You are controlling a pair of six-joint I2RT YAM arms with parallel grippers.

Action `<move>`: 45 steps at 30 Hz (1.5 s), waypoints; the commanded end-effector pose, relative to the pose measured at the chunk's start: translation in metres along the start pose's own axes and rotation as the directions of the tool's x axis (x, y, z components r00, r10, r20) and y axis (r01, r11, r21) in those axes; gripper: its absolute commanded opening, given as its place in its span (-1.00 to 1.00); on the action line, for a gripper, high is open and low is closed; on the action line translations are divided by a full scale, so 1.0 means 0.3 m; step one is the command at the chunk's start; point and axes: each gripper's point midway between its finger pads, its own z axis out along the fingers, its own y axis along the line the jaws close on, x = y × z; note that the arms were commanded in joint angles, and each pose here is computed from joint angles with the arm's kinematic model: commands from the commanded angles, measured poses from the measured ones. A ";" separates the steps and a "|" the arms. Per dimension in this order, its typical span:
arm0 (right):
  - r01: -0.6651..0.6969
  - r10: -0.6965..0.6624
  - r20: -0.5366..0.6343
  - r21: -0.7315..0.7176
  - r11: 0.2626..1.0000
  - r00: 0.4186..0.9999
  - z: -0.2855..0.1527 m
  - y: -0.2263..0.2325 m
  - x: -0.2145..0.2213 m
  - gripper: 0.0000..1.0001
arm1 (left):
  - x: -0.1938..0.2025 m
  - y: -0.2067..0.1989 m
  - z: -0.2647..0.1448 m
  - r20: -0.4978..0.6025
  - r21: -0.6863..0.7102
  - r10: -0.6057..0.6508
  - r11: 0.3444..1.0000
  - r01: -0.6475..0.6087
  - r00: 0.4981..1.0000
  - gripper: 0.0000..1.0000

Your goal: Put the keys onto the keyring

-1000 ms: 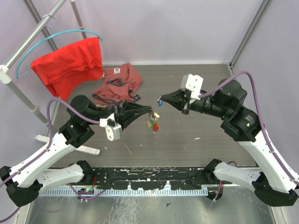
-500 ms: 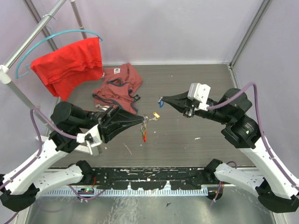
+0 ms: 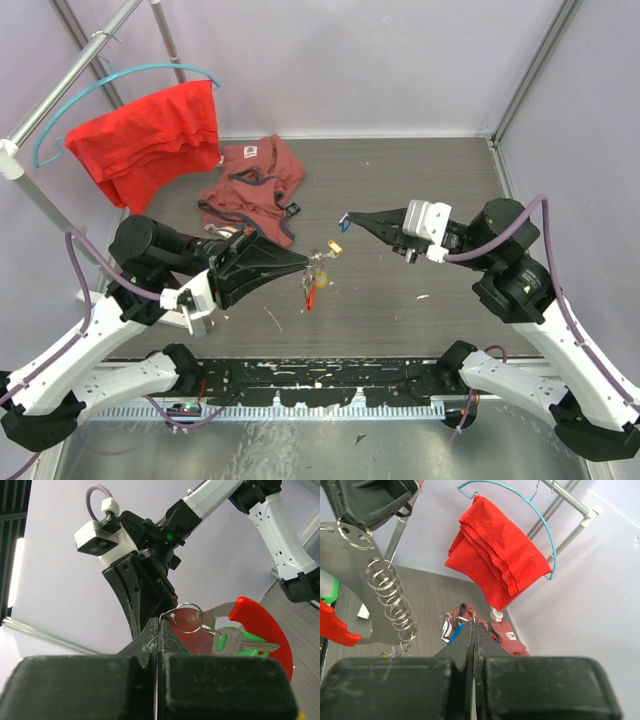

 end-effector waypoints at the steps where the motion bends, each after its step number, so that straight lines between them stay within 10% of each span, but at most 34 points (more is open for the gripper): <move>1: 0.137 -0.138 0.093 0.016 0.990 0.986 -0.022 -0.011 -0.083 -0.99 | -0.069 0.063 0.004 0.043 -0.019 0.092 0.996 -0.091 0.995 -1.00; 45: 0.133 -0.134 0.017 0.005 0.991 0.991 0.037 -0.032 0.012 -0.99 | 0.151 -0.027 -0.096 -0.349 0.247 0.293 0.945 -0.215 0.890 -1.00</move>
